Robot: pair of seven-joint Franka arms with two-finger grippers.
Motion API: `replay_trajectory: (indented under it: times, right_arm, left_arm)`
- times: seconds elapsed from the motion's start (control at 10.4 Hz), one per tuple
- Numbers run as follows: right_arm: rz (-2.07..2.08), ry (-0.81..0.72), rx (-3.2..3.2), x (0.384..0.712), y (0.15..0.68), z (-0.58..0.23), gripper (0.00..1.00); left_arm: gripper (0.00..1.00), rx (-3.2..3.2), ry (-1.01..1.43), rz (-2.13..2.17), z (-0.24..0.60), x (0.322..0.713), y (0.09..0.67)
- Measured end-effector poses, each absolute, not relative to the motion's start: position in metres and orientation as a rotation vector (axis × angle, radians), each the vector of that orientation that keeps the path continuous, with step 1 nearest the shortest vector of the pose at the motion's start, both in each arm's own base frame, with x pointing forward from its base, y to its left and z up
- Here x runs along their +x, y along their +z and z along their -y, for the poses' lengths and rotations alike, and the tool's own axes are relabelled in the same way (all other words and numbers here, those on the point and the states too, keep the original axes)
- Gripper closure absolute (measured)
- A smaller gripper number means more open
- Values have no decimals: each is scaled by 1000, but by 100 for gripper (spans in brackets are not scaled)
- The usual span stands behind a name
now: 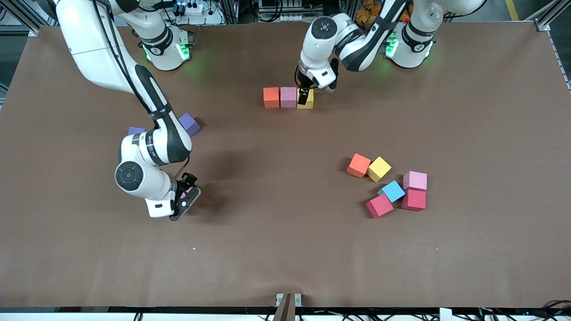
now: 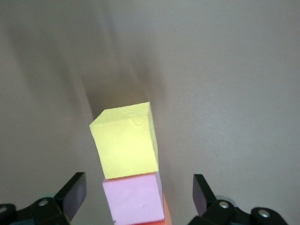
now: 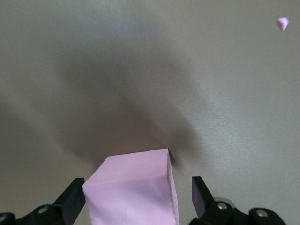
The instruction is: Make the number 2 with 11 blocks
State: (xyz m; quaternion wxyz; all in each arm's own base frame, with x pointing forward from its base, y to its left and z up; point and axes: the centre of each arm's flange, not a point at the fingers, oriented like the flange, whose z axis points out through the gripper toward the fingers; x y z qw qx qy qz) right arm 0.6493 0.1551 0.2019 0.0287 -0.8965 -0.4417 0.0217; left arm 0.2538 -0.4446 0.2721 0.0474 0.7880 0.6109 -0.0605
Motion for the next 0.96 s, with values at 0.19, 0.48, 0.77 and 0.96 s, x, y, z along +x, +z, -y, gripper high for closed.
replay_trajectory:
  times: [0.19, 0.48, 0.77, 0.96]
  right_arm:
    - [1362, 78, -2765, 645, 194, -154, 0]
    - [1363, 76, -2765, 645, 194, -154, 7]
    - [1377, 77, -2757, 643, 195, -162, 37]
    - [1368, 92, -2759, 638, 198, -181, 37]
  left_arm:
    - [0, 2513, -132, -1667, 427, 278, 305]
    - [0, 2640, -85, -1462, 382, 340, 325]
    - [0, 2680, -101, -1465, 310, 426, 352]
    - [0, 2660, -115, -1508, 270, 463, 354]
